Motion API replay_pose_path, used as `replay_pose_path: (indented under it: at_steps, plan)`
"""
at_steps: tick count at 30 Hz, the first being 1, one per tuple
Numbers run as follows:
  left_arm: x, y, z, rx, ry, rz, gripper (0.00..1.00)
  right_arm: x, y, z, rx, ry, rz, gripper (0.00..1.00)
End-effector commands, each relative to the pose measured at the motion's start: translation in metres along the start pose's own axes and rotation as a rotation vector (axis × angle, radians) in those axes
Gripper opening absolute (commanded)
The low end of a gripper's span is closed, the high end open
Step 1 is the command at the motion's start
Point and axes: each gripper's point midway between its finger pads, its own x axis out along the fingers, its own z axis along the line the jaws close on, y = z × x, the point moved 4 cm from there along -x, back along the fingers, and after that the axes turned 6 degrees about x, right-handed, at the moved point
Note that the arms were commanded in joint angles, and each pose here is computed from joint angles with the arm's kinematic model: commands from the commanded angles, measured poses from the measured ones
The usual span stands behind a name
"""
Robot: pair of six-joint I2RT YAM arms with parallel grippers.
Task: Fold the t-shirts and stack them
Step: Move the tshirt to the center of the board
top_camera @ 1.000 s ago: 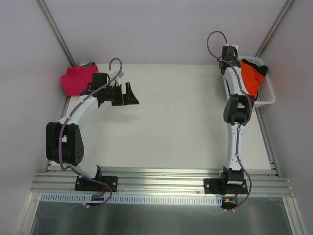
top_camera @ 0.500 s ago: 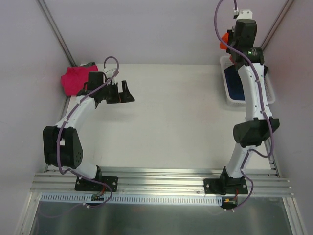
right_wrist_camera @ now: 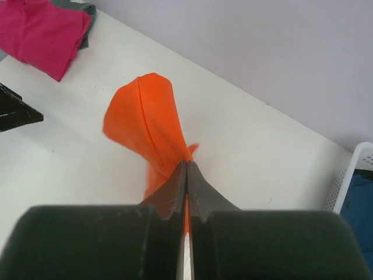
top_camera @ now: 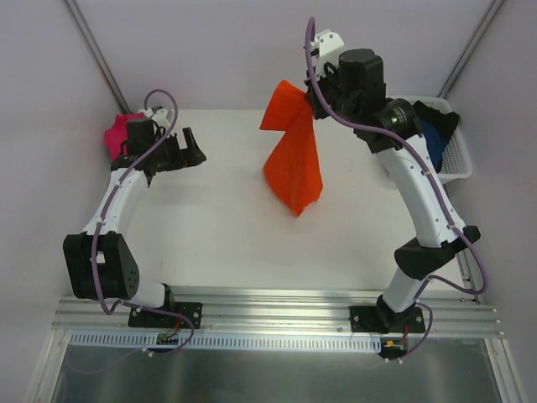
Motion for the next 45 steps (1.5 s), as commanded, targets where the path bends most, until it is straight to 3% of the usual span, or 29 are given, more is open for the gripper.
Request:
replay_pose_path:
  at_steps: [1,5,9,10,11,12,13,16,21,30,38,45]
  plan:
    - [-0.024,-0.027,0.009,0.01,-0.063,-0.106,0.99,-0.041,-0.044,-0.006,0.011,0.007,-0.163,0.01]
    - [-0.03,-0.023,0.014,0.01,-0.078,-0.112,0.99,-0.037,-0.019,-0.024,-0.019,0.059,-0.084,0.01]
    - [-0.032,-0.019,0.011,-0.008,-0.059,-0.108,0.99,-0.02,0.052,-0.045,0.028,0.106,0.127,0.02]
    - [-0.032,-0.019,0.01,-0.008,-0.056,-0.109,0.99,-0.013,0.088,-0.043,0.033,0.085,0.227,0.03]
    - [-0.033,-0.021,0.009,-0.007,-0.053,-0.115,0.99,-0.019,0.102,-0.042,0.044,0.083,0.259,0.08]
    - [-0.034,-0.022,0.007,-0.005,-0.047,-0.119,0.99,-0.022,0.116,-0.041,0.064,0.089,0.298,0.22]
    - [-0.035,-0.024,0.007,-0.002,-0.046,-0.123,0.99,-0.025,0.149,-0.038,0.107,0.094,0.394,0.27]
    - [-0.038,-0.026,0.005,0.003,-0.039,-0.132,0.99,-0.052,0.175,-0.029,0.138,0.052,0.452,0.36]
    - [-0.031,-0.015,0.005,-0.019,-0.017,-0.096,0.99,-0.059,0.163,-0.038,0.094,0.089,0.382,0.51]
    - [0.015,0.031,0.014,-0.135,0.076,0.1,0.91,0.028,0.126,-0.03,0.154,0.01,0.379,0.52]
    - [0.038,0.022,0.022,-0.167,0.079,0.135,0.92,0.113,0.182,-0.041,0.247,0.009,0.559,0.59]
    - [0.05,0.014,0.018,-0.207,0.138,0.162,0.95,0.127,0.242,-0.06,0.3,0.053,0.721,0.6]
